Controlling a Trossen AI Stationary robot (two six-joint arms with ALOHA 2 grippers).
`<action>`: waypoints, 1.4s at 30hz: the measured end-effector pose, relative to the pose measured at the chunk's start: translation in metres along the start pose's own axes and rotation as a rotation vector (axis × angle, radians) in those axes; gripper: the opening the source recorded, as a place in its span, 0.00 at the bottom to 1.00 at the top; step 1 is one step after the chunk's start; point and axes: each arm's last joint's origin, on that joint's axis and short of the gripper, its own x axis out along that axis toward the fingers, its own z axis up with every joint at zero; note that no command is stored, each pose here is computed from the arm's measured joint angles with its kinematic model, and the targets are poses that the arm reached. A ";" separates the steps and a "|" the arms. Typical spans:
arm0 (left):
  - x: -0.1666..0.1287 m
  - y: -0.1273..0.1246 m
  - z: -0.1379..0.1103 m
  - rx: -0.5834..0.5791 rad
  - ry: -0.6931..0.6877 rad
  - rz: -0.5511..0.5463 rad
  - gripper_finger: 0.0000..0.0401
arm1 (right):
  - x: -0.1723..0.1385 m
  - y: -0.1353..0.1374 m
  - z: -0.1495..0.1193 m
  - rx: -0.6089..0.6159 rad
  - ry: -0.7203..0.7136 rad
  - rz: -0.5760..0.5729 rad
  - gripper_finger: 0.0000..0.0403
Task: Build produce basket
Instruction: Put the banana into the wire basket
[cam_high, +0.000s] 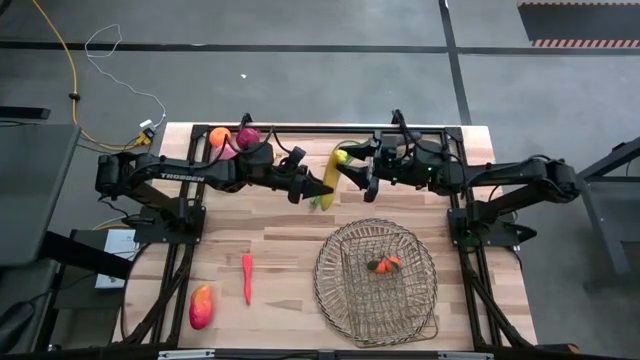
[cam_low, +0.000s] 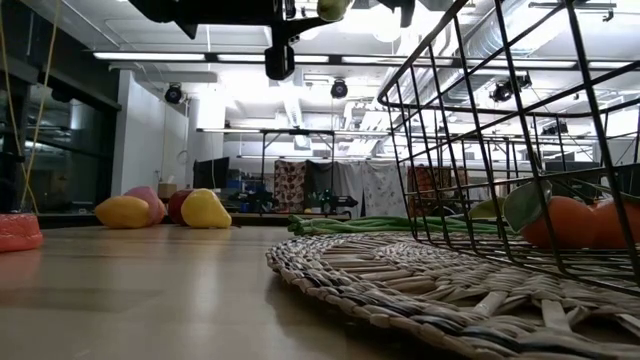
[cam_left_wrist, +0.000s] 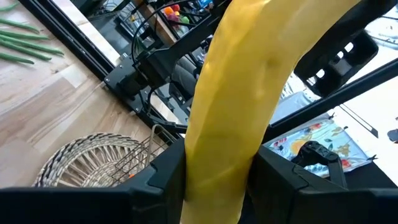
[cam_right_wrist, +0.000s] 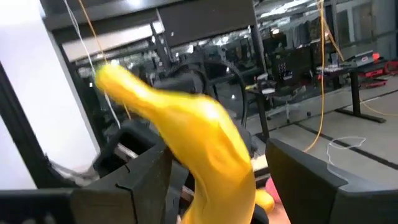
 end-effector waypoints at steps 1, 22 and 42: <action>0.000 0.000 0.000 0.000 0.000 0.000 0.33 | 0.001 0.000 -0.001 -0.006 0.003 0.000 0.62; 0.000 0.000 -0.001 -0.025 0.007 0.002 0.33 | 0.015 0.002 0.002 -0.088 0.040 0.009 0.30; -0.060 -0.022 0.061 0.196 -0.151 -0.222 0.66 | -0.055 0.018 0.056 -0.005 0.416 -0.030 0.27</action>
